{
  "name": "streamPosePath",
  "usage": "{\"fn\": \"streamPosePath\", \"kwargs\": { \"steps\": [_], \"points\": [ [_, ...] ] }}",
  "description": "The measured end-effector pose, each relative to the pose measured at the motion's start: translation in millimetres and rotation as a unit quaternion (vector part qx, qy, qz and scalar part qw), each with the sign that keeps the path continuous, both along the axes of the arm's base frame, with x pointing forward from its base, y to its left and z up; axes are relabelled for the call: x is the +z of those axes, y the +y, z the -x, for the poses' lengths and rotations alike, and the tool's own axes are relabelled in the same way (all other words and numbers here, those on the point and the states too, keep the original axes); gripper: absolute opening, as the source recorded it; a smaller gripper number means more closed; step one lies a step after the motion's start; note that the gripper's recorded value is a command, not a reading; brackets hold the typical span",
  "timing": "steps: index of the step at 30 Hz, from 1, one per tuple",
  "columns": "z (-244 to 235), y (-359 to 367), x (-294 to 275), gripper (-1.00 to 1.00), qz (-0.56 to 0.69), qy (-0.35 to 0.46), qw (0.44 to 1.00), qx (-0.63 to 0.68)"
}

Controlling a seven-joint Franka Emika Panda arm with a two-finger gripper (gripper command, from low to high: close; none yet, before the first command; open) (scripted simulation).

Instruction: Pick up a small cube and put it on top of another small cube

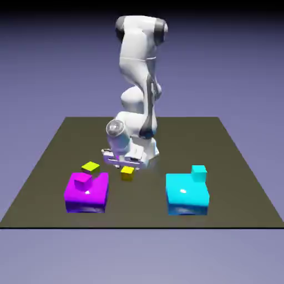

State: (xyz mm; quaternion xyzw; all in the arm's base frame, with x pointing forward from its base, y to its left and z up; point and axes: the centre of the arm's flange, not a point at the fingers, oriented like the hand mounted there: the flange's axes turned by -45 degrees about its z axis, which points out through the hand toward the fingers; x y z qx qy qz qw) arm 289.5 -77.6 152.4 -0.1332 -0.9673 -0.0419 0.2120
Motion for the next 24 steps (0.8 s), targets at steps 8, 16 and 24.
{"fn": "streamPosePath", "kwargs": {
  "steps": [8,16,24],
  "points": [
    [21,-2,-37,0.0,0.011,0.005,1.0,0.0],
    [6,0,-14,-1.0,0.004,0.001,1.0,0.0],
    [-5,-1,16,-1.0,-0.001,0.001,1.0,0.001]
  ]
}}
